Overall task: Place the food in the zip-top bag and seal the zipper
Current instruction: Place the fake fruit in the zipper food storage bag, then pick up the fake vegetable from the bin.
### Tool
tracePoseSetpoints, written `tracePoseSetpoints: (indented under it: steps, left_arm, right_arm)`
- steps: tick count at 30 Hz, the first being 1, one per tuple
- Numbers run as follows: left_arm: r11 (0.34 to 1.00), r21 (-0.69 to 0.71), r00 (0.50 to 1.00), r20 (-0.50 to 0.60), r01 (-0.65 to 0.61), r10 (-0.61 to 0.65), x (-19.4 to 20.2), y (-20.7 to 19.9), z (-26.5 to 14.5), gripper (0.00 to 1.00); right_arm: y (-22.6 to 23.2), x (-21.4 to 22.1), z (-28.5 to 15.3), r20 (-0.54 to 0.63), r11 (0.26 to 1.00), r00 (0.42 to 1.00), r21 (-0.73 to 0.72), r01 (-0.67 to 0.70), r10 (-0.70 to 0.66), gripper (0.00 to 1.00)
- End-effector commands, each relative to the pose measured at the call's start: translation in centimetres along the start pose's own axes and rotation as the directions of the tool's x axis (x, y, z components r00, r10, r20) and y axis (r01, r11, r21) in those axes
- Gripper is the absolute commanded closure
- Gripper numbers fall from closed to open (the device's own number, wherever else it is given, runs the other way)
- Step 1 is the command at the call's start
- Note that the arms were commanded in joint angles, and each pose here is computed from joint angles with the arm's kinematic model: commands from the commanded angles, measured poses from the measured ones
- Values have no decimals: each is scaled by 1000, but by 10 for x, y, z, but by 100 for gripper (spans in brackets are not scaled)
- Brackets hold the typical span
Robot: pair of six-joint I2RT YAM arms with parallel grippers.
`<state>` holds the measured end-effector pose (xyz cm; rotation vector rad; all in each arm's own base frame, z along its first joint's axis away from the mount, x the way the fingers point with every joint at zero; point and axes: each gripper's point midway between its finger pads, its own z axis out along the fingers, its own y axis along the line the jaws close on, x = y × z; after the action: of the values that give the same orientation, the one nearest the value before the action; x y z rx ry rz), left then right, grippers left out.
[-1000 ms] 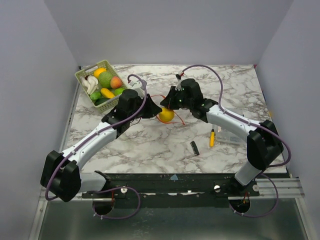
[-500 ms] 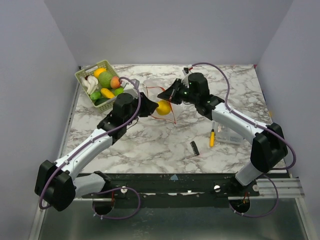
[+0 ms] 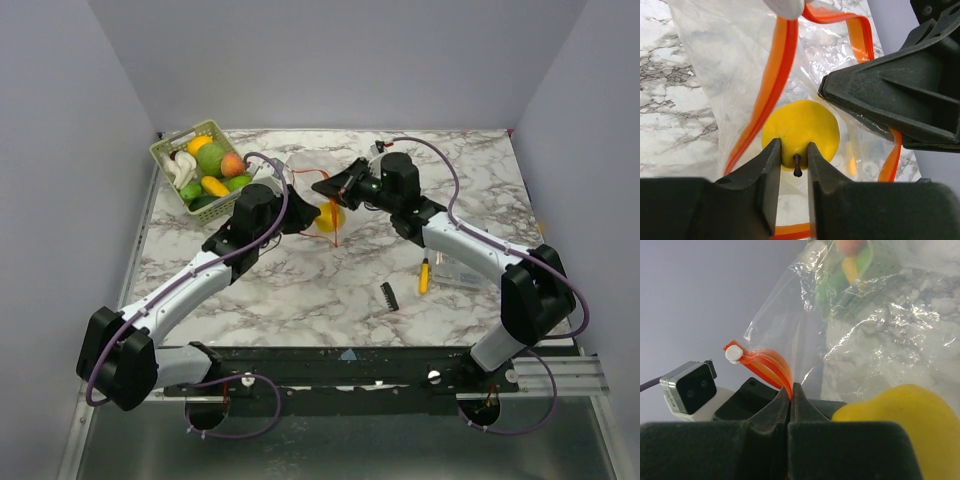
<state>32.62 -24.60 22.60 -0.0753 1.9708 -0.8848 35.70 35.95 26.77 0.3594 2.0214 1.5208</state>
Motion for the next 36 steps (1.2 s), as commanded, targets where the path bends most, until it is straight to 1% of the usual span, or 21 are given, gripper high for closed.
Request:
tracePoseSetpoints:
  steps: [1,3,4,6,8,11,16,20,24,28,33,36]
  left_arm:
    - [997,83,1000,4,1,-1,-9,-23,1,62]
    - [995,95,1000,-9,-4,5,-6,-24,-1,40]
    - [995,94,1000,-12,-11,13,-6,-24,-3,33]
    - [995,92,999,-19,-30,31,-7,-25,-8,24]
    - [995,85,999,-23,-47,49,-9,-25,-14,20]
    - [995,64,997,-5,-73,73,-15,-20,-26,17]
    - [995,1,994,56,-98,97,-37,-7,-49,14]
    - [993,-65,989,104,-99,105,-55,13,-66,11]
    - [986,-154,988,128,-67,87,-70,44,-78,10]
    - [970,-241,991,124,-19,50,-80,78,-83,6]
    - [939,-344,991,133,24,24,-99,119,-82,5]
    - [896,-440,990,140,60,2,-111,152,-82,4]
  right_arm:
    - [21,-9,-8,28,997,999,-77,-21,23,99]
    - [15,-9,-8,26,998,999,-66,-22,23,99]
    - [11,-9,-8,27,998,999,-58,-23,24,99]
    - [5,-8,-8,27,999,999,-47,-17,18,99]
    - [0,-9,-9,30,999,999,-38,-14,15,99]
    - [-5,-11,-10,35,1000,999,-28,9,-8,99]
    - [-13,-12,-12,42,999,998,-4,48,-48,99]
    - [-15,-14,-14,40,991,990,14,136,-136,99]
    - [-13,-12,-17,10,966,966,10,260,-260,99]
    - [-24,-4,-14,-70,928,927,25,371,-369,99]
    - [-41,1,-13,-121,901,898,46,432,-424,99]
    - [-44,4,-11,-140,897,892,40,439,-430,99]
